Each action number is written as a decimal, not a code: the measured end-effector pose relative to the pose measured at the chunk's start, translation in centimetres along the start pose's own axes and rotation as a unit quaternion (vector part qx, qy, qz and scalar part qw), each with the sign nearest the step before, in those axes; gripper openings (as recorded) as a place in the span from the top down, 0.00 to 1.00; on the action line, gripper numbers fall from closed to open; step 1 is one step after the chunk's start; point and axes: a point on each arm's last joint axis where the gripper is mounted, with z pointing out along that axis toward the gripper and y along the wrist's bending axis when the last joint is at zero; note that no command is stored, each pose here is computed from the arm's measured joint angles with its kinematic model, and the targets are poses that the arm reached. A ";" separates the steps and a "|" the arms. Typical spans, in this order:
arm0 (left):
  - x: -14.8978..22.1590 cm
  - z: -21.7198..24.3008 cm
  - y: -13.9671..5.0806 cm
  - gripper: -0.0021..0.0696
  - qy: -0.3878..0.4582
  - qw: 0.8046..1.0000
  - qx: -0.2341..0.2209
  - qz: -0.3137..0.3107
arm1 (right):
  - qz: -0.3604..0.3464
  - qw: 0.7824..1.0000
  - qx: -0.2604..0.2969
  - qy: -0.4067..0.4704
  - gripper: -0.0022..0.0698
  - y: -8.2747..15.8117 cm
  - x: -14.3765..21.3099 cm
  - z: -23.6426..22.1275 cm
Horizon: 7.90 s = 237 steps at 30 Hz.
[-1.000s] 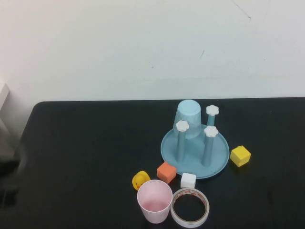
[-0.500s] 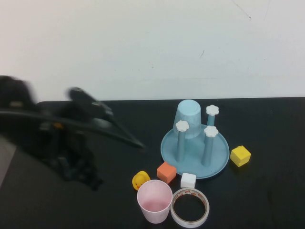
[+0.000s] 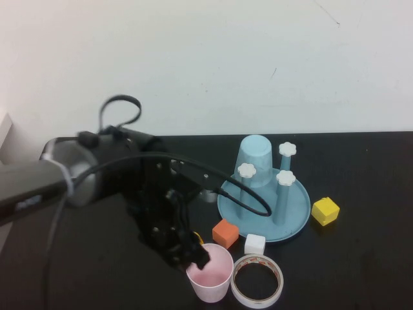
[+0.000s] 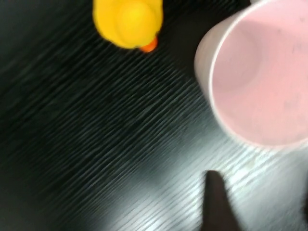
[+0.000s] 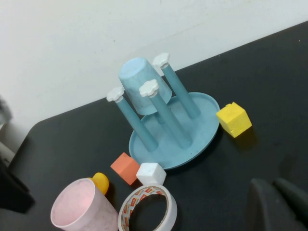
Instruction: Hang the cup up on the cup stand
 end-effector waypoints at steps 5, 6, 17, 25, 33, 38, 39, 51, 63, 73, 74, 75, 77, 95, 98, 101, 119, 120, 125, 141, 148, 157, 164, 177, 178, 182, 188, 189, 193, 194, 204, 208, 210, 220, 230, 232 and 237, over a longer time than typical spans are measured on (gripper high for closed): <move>-1.0 2.7 0.2 0.25 -0.012 0.998 0.012 -0.063 | 0.000 1.000 0.000 0.000 0.97 0.0 0.0 0.0; -1.2 3.2 0.2 0.24 -0.017 0.997 0.011 -0.072 | 0.000 1.000 0.000 0.000 0.97 0.0 0.0 0.0; -1.7 8.0 0.9 0.42 -0.015 0.994 0.008 -0.107 | -0.002 1.000 0.000 0.000 0.97 0.0 0.0 0.0; -1.9 8.9 1.0 0.91 -0.023 0.994 0.005 -0.108 | -0.002 1.000 0.000 0.000 0.97 0.0 0.0 0.0; -1.8 5.9 0.4 0.96 -0.058 0.995 0.004 -0.082 | 0.001 1.000 -0.003 0.000 0.97 0.1 0.0 0.0; 0.8 -0.5 -0.1 0.96 -0.162 0.985 -0.024 -0.049 | -0.007 1.000 -0.022 -0.002 0.97 0.4 0.0 0.0; 1.7 -1.7 -0.2 0.96 -0.192 0.980 -0.031 -0.043 | -0.011 1.000 -0.027 -0.002 0.97 0.5 0.0 0.0; 8.3 -9.6 -1.0 0.96 -0.531 0.841 -0.103 0.010 | -0.020 0.988 -0.150 0.035 0.97 3.4 -1.6 0.6; 7.6 -12.4 -1.3 0.96 -0.639 0.732 -0.200 0.126 | 0.083 0.917 -0.323 0.220 0.71 7.2 -6.6 7.7; 7.6 -12.1 -1.8 0.96 -0.627 0.725 -0.214 0.187 | 0.255 0.858 -0.327 0.304 0.04 8.5 -11.2 13.9; 7.6 -12.1 -1.8 0.96 -0.626 0.725 -0.214 0.189 | 0.259 0.859 -0.321 0.302 0.03 8.8 -11.9 14.4; 7.6 -12.1 -1.8 0.96 -0.626 0.725 -0.214 0.191 | 0.261 0.863 -0.313 0.298 0.02 9.3 -12.5 14.9; 7.6 -12.0 -1.8 0.96 -0.625 0.725 -0.214 0.193 | 0.262 0.874 -0.293 0.285 0.02 10.2 -13.4 15.8; 7.6 -12.1 -1.9 0.96 -0.627 0.720 -0.220 0.200 | 0.283 0.868 -0.237 0.332 0.01 18.0 -11.1 23.8; 7.6 -12.1 -1.9 0.96 -0.626 0.720 -0.221 0.201 | 0.284 0.867 -0.242 0.330 0.01 19.1 -11.2 24.6; 7.6 -12.2 -1.9 0.96 -0.628 0.718 -0.222 0.202 | 0.281 0.866 -0.251 0.330 0.01 20.0 -11.3 25.2; 7.6 -12.3 -1.8 0.96 -0.632 0.713 -0.230 0.200 | 0.278 0.855 -0.269 0.346 0.05 21.6 -10.8 25.5; 7.6 -12.3 -1.8 0.96 -0.633 0.712 -0.230 0.199 | 0.277 0.855 -0.269 0.346 0.08 21.6 -10.8 25.5; 7.6 -12.3 -1.8 0.96 -0.632 0.713 -0.230 0.200 | 0.271 0.858 -0.271 0.343 0.11 21.6 -10.8 25.5; 8.3 -12.5 -1.8 0.60 -0.605 0.738 -0.225 0.197 | 0.258 0.865 -0.269 0.335 0.14 21.4 -10.8 25.7; 10.6 -14.9 -2.2 0.54 -0.602 0.740 -0.228 0.196 | 0.204 0.892 -0.280 0.291 0.14 19.4 -12.4 26.5; 14.9 -16.4 -2.6 0.54 -0.547 0.806 -0.179 0.139 | -0.091 0.927 -0.328 0.155 0.14 15.7 -15.0 27.4; 17.0 -14.3 -2.5 0.54 -0.418 0.890 -0.141 0.112 | -0.414 0.862 -0.290 0.040 0.15 14.2 -15.6 28.3; 17.9 -13.3 -2.6 0.83 -0.353 0.922 -0.122 0.104 | -0.499 0.845 -0.162 0.101 0.15 9.7 -12.5 33.4; 17.9 -13.3 -2.6 0.86 -0.353 0.922 -0.122 0.104 | -0.492 0.849 -0.163 0.104 0.15 9.6 -12.2 34.0; 18.0 -13.2 -2.6 0.94 -0.347 0.924 -0.120 0.103 | -0.467 0.862 -0.161 0.111 0.15 9.3 -11.7 35.9; 18.2 -13.1 -2.6 0.97 -0.335 0.929 -0.118 0.103 | -0.452 0.869 -0.155 0.129 0.15 8.5 -10.4 37.4; 18.2 -13.1 -2.6 0.97 -0.334 0.929 -0.118 0.103 | -0.452 0.869 -0.152 0.132 0.15 8.4 -10.2 37.7; 18.2 -13.0 -2.6 0.97 -0.331 0.931 -0.117 0.102 | -0.449 0.870 -0.144 0.141 0.15 7.8 -9.6 38.4; 18.2 -13.0 -2.6 0.97 -0.331 0.931 -0.117 0.102 | -0.449 0.870 -0.144 0.142 0.15 7.8 -9.5 38.5; 18.2 -13.0 -2.6 0.97 -0.330 0.931 -0.117 0.102 | -0.432 0.881 -0.135 0.139 0.15 7.3 -10.0 38.9; 18.2 -13.0 -2.6 0.97 -0.330 0.931 -0.117 0.102 | -0.393 0.898 -0.124 0.151 0.15 6.0 -9.9 39.3; 18.2 -13.0 -2.6 0.97 -0.330 0.931 -0.117 0.102 | -0.374 0.906 -0.120 0.157 0.15 5.4 -9.7 39.5; 18.2 -13.0 -2.6 0.97 -0.330 0.931 -0.117 0.102 | -0.345 0.912 -0.147 0.169 0.09 5.0 -8.7 39.8; 20.6 -13.4 -3.1 0.97 -0.297 0.949 -0.083 0.061 | -0.350 0.914 -0.153 0.135 0.32 7.3 -12.6 37.5; 21.7 -13.9 -3.3 0.97 -0.321 0.942 -0.083 0.054 | -0.344 0.918 -0.154 0.124 0.52 8.2 -13.9 36.0; 25.3 -14.0 -3.7 0.97 -0.412 0.907 -0.082 0.032 | -0.322 0.930 -0.155 0.090 0.89 9.7 -16.9 30.8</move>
